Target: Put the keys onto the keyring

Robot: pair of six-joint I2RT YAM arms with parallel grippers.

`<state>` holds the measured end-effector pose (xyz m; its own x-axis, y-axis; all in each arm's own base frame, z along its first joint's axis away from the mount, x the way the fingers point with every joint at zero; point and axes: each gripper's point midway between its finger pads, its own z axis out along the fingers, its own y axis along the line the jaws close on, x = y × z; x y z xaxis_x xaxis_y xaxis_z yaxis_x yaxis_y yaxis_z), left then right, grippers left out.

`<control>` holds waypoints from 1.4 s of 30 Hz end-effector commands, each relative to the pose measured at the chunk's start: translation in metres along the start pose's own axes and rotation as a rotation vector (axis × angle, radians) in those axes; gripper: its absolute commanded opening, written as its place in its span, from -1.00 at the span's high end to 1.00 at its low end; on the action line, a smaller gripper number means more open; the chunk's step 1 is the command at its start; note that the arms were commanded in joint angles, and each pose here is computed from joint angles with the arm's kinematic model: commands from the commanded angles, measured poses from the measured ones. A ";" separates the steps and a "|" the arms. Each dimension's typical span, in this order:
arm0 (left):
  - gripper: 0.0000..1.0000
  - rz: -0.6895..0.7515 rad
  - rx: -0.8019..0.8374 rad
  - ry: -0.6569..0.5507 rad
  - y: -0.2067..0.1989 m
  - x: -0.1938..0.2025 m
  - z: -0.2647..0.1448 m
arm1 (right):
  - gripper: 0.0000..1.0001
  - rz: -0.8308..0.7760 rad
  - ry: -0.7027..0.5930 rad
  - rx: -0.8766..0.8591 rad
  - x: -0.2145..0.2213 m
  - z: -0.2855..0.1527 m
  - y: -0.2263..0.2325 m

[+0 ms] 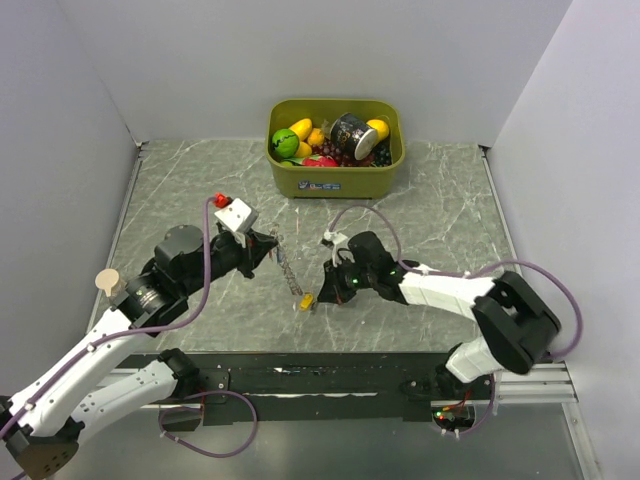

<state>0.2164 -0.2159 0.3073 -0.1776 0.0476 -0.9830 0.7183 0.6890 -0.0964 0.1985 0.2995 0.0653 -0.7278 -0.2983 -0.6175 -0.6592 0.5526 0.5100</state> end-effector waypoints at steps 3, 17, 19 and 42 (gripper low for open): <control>0.98 -0.030 0.060 -0.068 -0.010 -0.011 0.009 | 1.00 -0.140 -0.162 0.028 -0.033 -0.046 0.020; 0.98 -0.013 0.199 -0.076 -0.032 -0.004 0.016 | 1.00 -0.452 -0.428 -0.102 -0.041 -0.131 0.076; 0.98 -0.010 0.231 -0.086 -0.038 -0.006 0.013 | 1.00 -0.462 -0.443 -0.123 -0.038 -0.134 0.080; 0.98 -0.009 0.367 0.009 -0.064 0.017 0.027 | 1.00 -0.632 -0.484 -0.145 -0.070 -0.167 0.110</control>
<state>0.1895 -0.2686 0.2635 -0.2524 0.1006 -0.9624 0.8826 0.4316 -0.1864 0.1442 0.2489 0.2317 -0.1673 -0.1604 -0.9728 -0.9447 0.3082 0.1116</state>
